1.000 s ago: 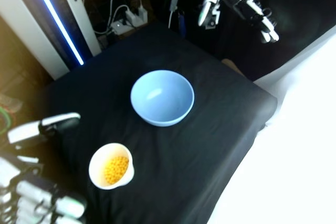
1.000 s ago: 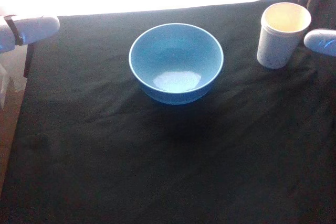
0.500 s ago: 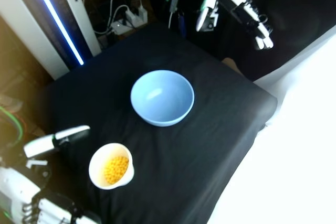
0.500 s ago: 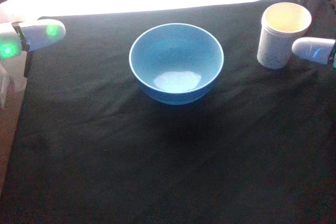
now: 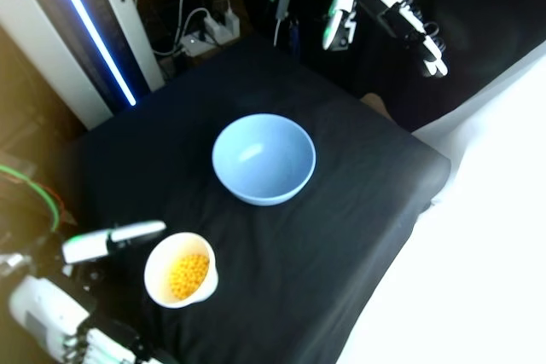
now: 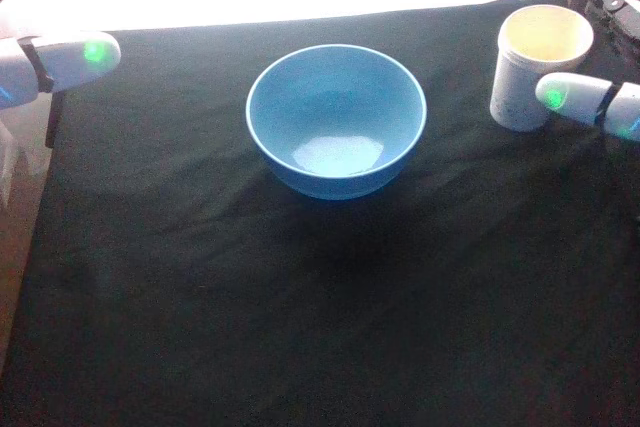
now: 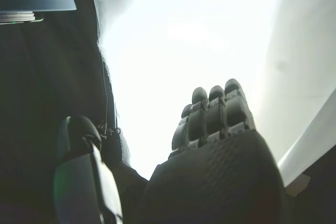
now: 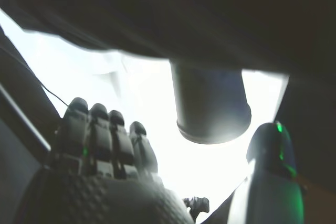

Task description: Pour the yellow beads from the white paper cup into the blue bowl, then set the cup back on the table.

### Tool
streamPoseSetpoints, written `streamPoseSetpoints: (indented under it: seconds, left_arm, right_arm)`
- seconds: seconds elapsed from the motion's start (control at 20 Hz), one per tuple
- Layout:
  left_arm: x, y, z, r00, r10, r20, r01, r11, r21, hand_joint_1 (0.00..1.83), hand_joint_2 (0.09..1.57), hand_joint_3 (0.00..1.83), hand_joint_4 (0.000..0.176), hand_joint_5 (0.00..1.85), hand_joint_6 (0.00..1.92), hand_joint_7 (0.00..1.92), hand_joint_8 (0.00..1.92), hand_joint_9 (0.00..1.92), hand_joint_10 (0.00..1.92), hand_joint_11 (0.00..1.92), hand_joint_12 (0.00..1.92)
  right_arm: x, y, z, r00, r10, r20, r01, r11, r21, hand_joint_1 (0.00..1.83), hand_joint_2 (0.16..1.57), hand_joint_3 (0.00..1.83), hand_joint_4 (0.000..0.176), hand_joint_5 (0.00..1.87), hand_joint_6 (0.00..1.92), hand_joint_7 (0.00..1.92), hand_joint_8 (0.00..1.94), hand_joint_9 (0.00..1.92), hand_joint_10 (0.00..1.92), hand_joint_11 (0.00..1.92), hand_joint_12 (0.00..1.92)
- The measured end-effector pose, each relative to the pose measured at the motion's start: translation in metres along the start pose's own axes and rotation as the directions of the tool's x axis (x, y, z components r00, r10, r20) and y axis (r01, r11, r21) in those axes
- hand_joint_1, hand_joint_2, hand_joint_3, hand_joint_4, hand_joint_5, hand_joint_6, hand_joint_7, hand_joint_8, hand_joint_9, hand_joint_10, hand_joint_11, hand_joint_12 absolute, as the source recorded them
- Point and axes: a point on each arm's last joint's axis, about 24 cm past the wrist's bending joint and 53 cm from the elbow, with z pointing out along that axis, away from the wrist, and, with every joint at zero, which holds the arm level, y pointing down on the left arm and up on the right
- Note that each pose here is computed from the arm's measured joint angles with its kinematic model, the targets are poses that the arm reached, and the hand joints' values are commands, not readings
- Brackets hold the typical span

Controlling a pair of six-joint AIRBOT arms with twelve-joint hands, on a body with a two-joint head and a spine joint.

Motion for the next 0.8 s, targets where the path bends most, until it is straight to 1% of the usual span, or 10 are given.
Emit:
streamPoseSetpoints:
  seconds: [0.1,0.2,0.25,0.4,0.45,0.5,0.55,0.6,0.65,0.8]
  left_arm:
    - [0.000,0.000,0.000,1.0000,0.000,0.000,0.000,1.0000,-0.001,0.54,0.89,0.00,0.014,0.00,0.00,0.21,0.01,0.07,0.00,0.04,0.03]
    - [0.000,0.000,0.000,1.0000,-0.001,0.000,0.001,1.0000,0.000,0.56,0.90,0.00,0.021,0.00,0.00,0.21,0.01,0.08,0.01,0.06,0.05]
    - [0.001,0.001,0.001,1.0000,-0.001,0.001,0.001,1.0000,0.001,0.57,0.90,0.01,0.024,0.00,0.00,0.21,0.01,0.08,0.00,0.06,0.05]
    - [0.002,0.001,0.001,1.0000,0.000,-0.005,0.000,1.0000,-0.001,0.55,0.89,0.00,0.020,0.00,0.00,0.22,0.01,0.08,0.01,0.05,0.05]
    - [0.002,0.001,0.001,1.0000,0.000,-0.004,0.000,1.0000,-0.002,0.55,0.89,0.00,0.026,0.00,0.00,0.22,0.00,0.08,0.00,0.05,0.06]
    - [0.002,0.002,0.001,1.0000,0.000,-0.004,0.000,1.0000,-0.002,0.55,0.88,0.00,0.026,0.00,0.00,0.21,0.00,0.08,0.00,0.04,0.05]
    - [0.002,0.001,0.001,1.0000,0.000,-0.004,0.000,1.0000,-0.001,0.54,0.88,0.00,0.022,0.00,0.00,0.23,0.01,0.09,0.01,0.04,0.05]
    - [0.002,0.001,0.001,1.0000,0.000,-0.004,0.000,1.0000,-0.001,0.54,0.87,0.00,0.025,0.00,0.00,0.24,0.01,0.09,0.01,0.04,0.06]
    - [0.002,0.002,0.001,1.0000,0.000,-0.004,0.000,1.0000,-0.002,0.53,0.88,0.00,0.028,0.00,0.00,0.25,0.01,0.10,0.01,0.04,0.06]
    - [0.006,0.002,0.001,0.9999,-0.005,-0.010,0.005,1.0000,-0.003,0.55,0.89,0.00,0.047,0.01,0.00,0.27,0.01,0.11,0.01,0.03,0.06]
  right_arm:
    - [0.002,-0.003,0.000,1.000,0.002,-0.004,-0.002,1.000,0.009,0.72,0.67,0.00,0.040,0.00,0.00,0.00,0.00,0.00,0.00,0.00,0.00]
    - [0.001,-0.003,0.001,1.000,0.000,-0.002,0.000,1.000,0.009,0.70,0.60,0.00,0.051,0.00,0.00,0.00,0.00,0.00,0.00,0.00,0.00]
    - [0.001,-0.004,0.001,1.000,0.000,-0.001,0.000,1.000,0.010,0.70,0.62,0.00,0.035,0.00,0.00,0.00,0.00,0.00,0.00,0.00,0.00]
    - [0.000,-0.005,0.001,1.000,-0.005,-0.004,0.005,1.000,0.016,0.67,0.56,0.00,0.042,0.00,0.00,0.00,0.00,0.00,0.00,0.00,0.00]
    - [0.000,-0.005,0.001,1.000,-0.005,-0.004,0.005,1.000,0.016,0.69,0.57,0.00,0.015,0.00,0.00,0.00,0.00,0.00,0.00,0.00,0.00]
    - [0.001,-0.006,0.001,1.000,-0.005,-0.004,0.005,1.000,0.017,0.70,0.57,0.00,0.029,0.00,0.00,0.00,0.00,0.00,0.00,0.00,0.00]
    - [0.001,-0.007,0.002,1.000,-0.008,-0.007,0.008,1.000,0.019,0.66,0.54,0.00,0.019,0.00,0.00,0.00,0.00,0.00,0.00,0.00,0.00]
    - [0.002,-0.009,0.002,1.000,-0.006,-0.006,0.006,1.000,0.022,0.65,0.54,0.00,0.004,0.00,0.00,0.00,0.00,0.00,0.00,0.00,0.00]
    - [0.003,-0.010,0.002,1.000,-0.012,-0.011,0.012,1.000,0.026,0.63,0.53,0.00,0.028,0.00,0.00,0.00,0.00,0.00,0.00,0.00,0.00]
    - [0.003,-0.014,0.003,1.000,-0.013,-0.012,0.014,0.999,0.038,0.57,0.53,0.00,0.014,0.06,0.02,0.00,0.00,0.00,0.00,0.00,0.00]
